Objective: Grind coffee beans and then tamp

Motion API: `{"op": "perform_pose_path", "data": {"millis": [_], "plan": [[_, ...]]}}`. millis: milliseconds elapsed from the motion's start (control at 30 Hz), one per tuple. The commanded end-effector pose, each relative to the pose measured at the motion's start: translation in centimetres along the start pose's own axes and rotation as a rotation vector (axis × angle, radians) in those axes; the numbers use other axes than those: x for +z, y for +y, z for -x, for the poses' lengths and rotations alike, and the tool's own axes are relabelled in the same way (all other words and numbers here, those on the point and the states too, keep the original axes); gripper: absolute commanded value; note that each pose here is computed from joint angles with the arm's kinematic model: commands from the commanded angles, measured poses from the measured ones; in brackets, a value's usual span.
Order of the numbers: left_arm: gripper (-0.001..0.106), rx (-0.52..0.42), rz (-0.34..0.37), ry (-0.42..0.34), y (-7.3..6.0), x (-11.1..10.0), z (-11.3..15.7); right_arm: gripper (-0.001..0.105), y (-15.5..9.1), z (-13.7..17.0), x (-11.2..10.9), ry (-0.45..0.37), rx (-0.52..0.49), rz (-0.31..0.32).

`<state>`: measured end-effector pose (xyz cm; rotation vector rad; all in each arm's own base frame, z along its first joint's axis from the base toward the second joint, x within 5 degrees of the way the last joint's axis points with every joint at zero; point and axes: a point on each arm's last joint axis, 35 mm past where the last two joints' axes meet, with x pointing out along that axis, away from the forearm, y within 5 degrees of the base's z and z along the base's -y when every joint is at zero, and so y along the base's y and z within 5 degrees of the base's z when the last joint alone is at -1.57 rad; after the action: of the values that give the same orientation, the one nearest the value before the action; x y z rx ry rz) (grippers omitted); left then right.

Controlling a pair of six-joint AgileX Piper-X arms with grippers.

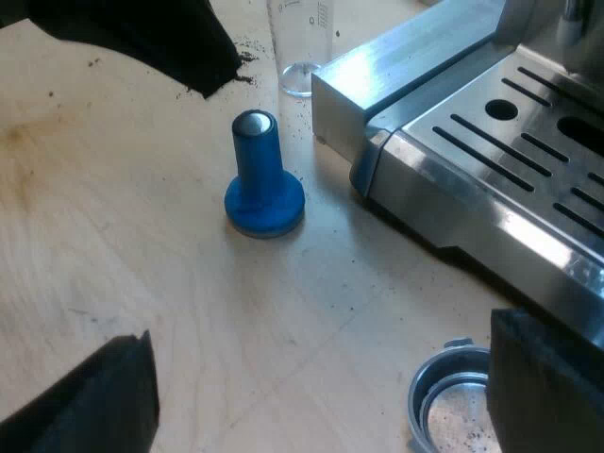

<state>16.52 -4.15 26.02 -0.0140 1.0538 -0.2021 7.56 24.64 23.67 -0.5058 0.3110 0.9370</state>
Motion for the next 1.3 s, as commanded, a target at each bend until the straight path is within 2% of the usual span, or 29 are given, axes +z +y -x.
{"op": "perform_pose_path", "data": {"millis": [33,167,433,700,867,1000,1100,1200,1233,1267,1300], "plan": [[0.073,0.000,-0.018,0.023,-0.1,0.7,-1.4,0.072,-0.1,-0.1,0.1,-0.009,-0.004,-0.025],[0.073,0.010,-0.021,0.100,0.0,1.1,-3.6,0.072,-0.1,-0.1,0.1,-0.009,-0.004,-0.025],[0.073,0.041,-0.033,0.199,0.2,1.3,-7.2,0.072,-0.1,-0.1,0.1,-0.009,-0.004,-0.028],[0.073,0.035,-0.020,0.257,0.3,1.3,-9.8,0.072,-0.1,-0.1,0.1,-0.009,-0.004,-0.040],[0.073,-0.029,0.009,0.282,0.2,1.3,-11.0,0.072,-0.1,-0.1,0.1,-0.009,-0.004,-0.047],[0.073,-0.038,0.011,0.300,0.2,1.1,-11.3,0.072,-0.1,-0.1,0.1,-0.005,-0.003,-0.045],[0.065,-0.026,0.019,0.299,0.2,1.1,-11.4,0.072,-0.1,-0.1,0.0,-0.001,-0.003,-0.044],[0.046,0.026,0.024,0.302,0.4,1.1,-11.3,0.072,-0.1,-0.1,0.0,-0.001,-0.003,-0.044],[0.036,0.045,0.024,0.308,0.5,1.0,-11.3,0.072,-0.1,-0.1,0.0,-0.001,-0.003,-0.044],[0.032,0.047,0.024,0.311,0.5,1.0,-11.3,0.072,-0.1,-0.1,0.0,-0.001,-0.003,-0.044],[0.020,0.048,0.024,0.322,0.5,0.8,-11.3,0.072,-0.1,-0.1,0.0,-0.001,-0.003,-0.044]]}}
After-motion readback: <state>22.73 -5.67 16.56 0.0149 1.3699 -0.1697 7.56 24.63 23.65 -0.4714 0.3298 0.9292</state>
